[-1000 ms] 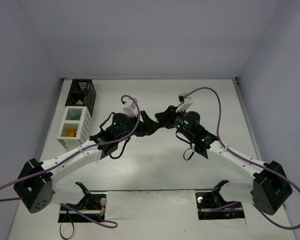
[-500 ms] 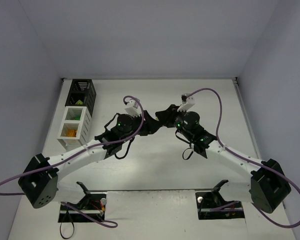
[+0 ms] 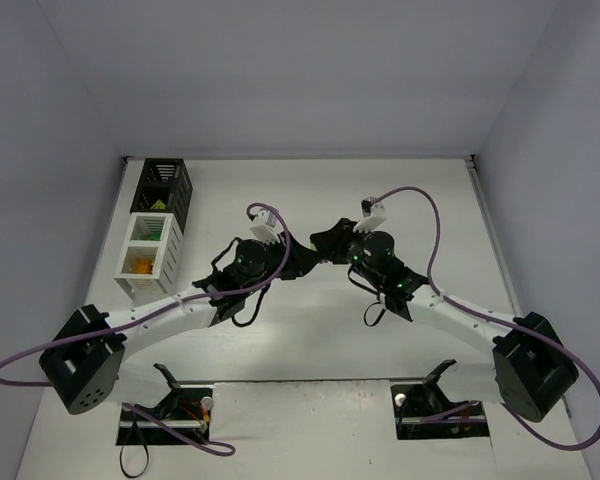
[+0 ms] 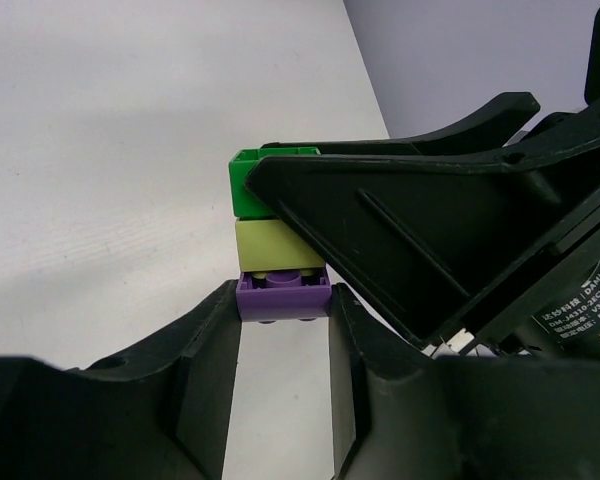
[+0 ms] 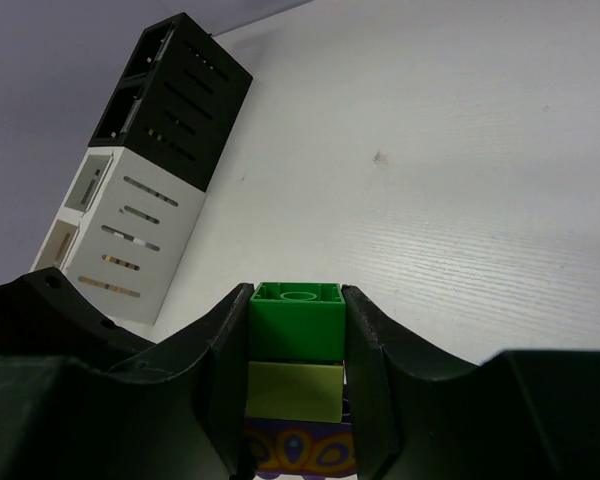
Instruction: Sort the legos into containers by color
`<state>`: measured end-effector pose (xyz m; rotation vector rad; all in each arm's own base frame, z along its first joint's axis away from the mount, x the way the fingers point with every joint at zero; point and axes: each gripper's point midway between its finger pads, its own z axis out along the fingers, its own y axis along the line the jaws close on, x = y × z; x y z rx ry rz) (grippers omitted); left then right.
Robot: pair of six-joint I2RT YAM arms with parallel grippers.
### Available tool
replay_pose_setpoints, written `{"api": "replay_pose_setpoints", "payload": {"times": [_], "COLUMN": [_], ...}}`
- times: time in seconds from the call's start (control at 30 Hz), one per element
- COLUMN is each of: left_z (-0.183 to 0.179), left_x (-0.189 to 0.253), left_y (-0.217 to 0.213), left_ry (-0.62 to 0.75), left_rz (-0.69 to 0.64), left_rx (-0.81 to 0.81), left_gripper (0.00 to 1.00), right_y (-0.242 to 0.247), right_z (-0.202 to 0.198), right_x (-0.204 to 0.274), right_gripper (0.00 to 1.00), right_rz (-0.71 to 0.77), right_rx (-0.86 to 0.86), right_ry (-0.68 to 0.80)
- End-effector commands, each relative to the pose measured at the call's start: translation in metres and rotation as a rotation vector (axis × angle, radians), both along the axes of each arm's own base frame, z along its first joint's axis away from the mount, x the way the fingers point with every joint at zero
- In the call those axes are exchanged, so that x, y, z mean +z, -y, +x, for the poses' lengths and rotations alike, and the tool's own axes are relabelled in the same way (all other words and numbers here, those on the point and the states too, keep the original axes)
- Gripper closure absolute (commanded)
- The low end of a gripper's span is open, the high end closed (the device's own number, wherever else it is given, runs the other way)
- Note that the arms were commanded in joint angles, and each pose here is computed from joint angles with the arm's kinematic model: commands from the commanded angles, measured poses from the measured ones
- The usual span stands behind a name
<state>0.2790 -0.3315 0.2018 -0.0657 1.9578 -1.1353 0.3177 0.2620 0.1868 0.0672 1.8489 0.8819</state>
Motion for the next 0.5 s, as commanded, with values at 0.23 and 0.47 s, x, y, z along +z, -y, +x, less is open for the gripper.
{"api": "replay_pose_setpoints", "payload": {"times": [0.23,0.47], "left_z": [0.001,-0.011], "left_x": [0.027,0.025], "left_y": [-0.008,-0.026], "left_ry": [0.131,0.15], "left_rz": [-0.07,-0.024], "left_rx": [0.015,0.021], "left_gripper": [0.97,0.98], "right_y": [0.002,0.012], "right_z": [0.004,0.015], "right_x": [0.014,0.014], "right_gripper": [1.0,1.0], "right_rz": [-0.012,-0.056], "right_rx": [-0.034,-0.071], "right_ry": [0.042,0.055]}}
